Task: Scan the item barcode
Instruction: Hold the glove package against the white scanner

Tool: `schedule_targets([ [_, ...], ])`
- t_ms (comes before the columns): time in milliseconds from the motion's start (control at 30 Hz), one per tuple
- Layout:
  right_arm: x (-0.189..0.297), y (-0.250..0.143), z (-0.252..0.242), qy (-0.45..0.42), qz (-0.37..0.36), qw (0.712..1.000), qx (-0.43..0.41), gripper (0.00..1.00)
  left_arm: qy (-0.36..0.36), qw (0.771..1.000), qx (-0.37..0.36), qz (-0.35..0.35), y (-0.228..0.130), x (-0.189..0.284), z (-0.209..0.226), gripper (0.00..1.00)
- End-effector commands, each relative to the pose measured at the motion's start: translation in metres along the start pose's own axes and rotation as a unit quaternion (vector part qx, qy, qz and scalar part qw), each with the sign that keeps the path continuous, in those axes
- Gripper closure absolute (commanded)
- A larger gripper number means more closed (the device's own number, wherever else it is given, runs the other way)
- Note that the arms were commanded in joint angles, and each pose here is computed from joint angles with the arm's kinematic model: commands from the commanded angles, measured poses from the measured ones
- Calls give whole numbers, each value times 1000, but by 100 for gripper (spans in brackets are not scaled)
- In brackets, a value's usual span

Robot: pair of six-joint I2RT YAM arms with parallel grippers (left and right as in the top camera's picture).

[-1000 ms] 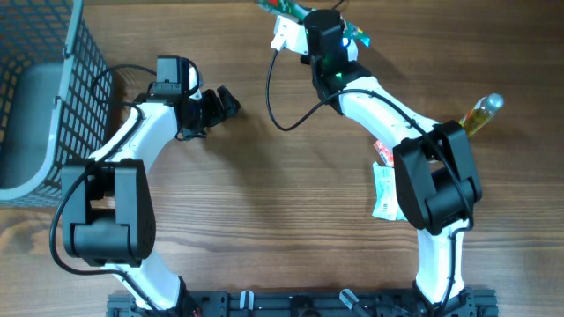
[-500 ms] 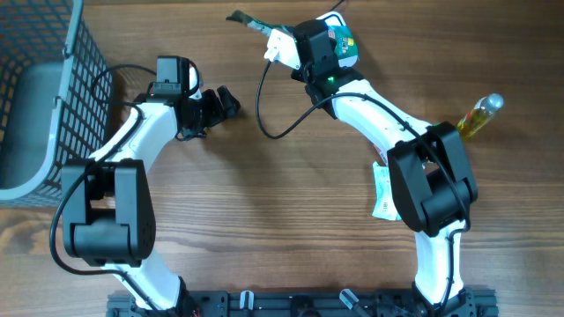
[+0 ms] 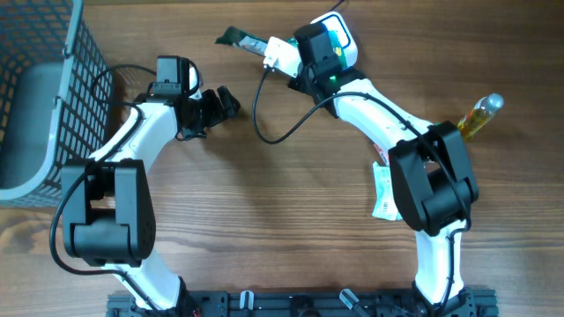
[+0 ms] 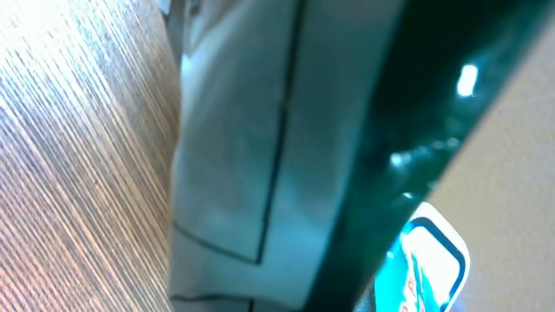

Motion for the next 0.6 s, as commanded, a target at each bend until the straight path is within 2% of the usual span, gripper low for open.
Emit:
schedule_targets([
  [0, -8, -6, -15, -5, -9, 999, -32, 96, 1, 1000, -8, -8, 1, 6, -2, 0],
  [400, -4, -1, -21, 3, -35, 999, -29, 96, 1, 1000, -8, -8, 1, 6, -2, 0],
  [567, 45, 29, -50, -28, -82, 994, -72, 96, 1, 1000, -8, -8, 1, 6, -2, 0],
])
Point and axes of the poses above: each gripper's point midway between its finger pads, its own x axis back along the fingers, its own z axis along the line the jaws close on, y = z × x, the point moved 8 cm from there along x, back along the fingers, and after that the axes turned 15 degrees about -x, right-handed, at the moved point
